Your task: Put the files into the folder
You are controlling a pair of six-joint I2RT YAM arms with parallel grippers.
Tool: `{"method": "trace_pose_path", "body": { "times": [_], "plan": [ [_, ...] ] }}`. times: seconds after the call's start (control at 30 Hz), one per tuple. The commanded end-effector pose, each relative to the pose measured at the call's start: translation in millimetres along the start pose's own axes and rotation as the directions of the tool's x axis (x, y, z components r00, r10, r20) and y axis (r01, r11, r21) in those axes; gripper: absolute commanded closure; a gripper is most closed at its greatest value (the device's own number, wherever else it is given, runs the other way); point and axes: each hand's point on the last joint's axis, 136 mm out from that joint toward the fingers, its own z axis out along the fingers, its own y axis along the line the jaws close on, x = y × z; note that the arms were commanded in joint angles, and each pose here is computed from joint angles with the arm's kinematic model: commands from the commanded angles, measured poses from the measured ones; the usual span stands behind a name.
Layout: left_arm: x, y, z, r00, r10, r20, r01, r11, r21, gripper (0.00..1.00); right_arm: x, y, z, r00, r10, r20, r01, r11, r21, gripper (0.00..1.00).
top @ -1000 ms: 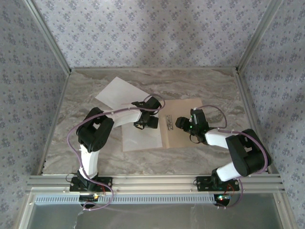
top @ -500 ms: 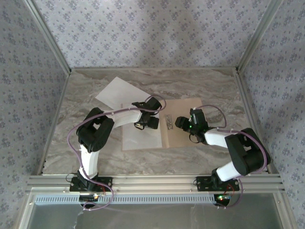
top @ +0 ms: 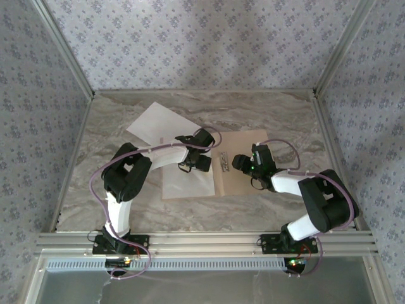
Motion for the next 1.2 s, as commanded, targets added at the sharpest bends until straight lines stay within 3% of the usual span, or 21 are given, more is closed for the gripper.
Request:
{"method": "trace_pose_path", "body": {
  "times": [0.0,1.0,1.17],
  "plan": [
    [35.8,15.5,9.1,0.989,0.067,-0.130,-0.077,0.995,-0.069,0.21,59.5,-37.3,2.6,0.978,0.072,-0.196,-0.046,0.990,0.131,0.38],
    [34.0,41.4,-1.1,0.993,-0.012,-0.113,0.003,0.997,-0.083,0.19,63.6,-38.0,3.3,0.976,0.074,-0.205,-0.046,0.989,0.140,0.37],
    [33.7,35.3,-2.0,0.994,-0.012,-0.107,0.007,0.999,-0.042,0.19,63.4,-37.1,3.8,0.976,0.073,-0.205,-0.045,0.990,0.137,0.37]
  ]
}}
